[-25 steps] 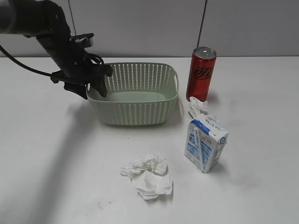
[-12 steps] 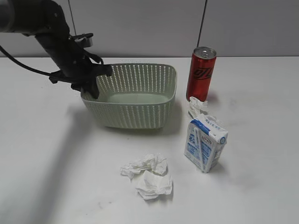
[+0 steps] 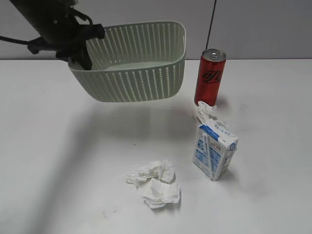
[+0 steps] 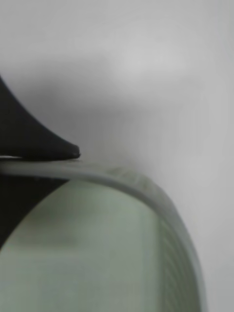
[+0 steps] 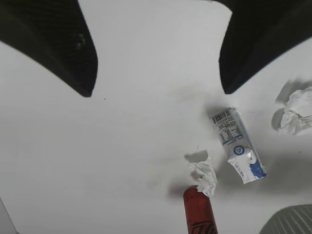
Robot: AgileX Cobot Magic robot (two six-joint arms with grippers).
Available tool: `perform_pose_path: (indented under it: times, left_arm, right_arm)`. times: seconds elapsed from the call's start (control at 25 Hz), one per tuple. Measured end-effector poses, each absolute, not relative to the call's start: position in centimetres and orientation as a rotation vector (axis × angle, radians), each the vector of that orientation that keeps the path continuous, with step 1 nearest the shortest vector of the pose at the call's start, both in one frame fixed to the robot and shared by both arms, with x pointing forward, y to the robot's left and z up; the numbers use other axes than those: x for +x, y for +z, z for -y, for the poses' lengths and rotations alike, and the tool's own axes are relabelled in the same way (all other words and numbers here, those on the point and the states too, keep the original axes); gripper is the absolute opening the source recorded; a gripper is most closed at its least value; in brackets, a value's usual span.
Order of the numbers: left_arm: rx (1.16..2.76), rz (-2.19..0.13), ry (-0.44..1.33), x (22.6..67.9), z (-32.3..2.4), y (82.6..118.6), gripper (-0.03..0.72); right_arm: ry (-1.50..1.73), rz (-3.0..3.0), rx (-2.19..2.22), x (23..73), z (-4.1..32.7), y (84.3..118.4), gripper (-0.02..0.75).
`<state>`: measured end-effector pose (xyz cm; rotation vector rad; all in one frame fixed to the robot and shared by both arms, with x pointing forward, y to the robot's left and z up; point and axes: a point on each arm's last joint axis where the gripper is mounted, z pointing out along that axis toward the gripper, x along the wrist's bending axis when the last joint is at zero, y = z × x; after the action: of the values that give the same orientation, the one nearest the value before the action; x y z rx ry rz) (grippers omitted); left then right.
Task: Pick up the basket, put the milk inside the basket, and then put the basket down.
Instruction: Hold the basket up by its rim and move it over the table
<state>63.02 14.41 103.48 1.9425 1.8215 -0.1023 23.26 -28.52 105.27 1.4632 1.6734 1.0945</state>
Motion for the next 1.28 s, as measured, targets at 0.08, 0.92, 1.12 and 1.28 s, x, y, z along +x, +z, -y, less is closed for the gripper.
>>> perform_pose_path:
  times: [0.08, 0.92, 1.12, 1.28]
  left_arm:
    - [1.931, -1.798, -0.086, 62.2, -14.7, 105.4, 0.0]
    - [2.058, -1.875, 0.012, 60.0, -16.6, 107.7, 0.0]
    - [2.071, -1.885, 0.02, 60.4, -16.6, 107.0, 0.0]
    - [2.079, -1.896, 0.015, 60.7, -16.5, 106.3, 0.0]
  right_arm:
    - [1.095, -1.673, 1.463, 23.3, 28.5, 105.3, 0.589]
    - [1.039, -1.901, 1.502, 28.5, 27.6, 110.3, 0.589]
    - [1.052, -2.122, 1.44, 34.0, 26.2, 112.1, 0.589]
    - [0.956, -2.339, 1.379, 38.5, 24.3, 111.9, 0.589]
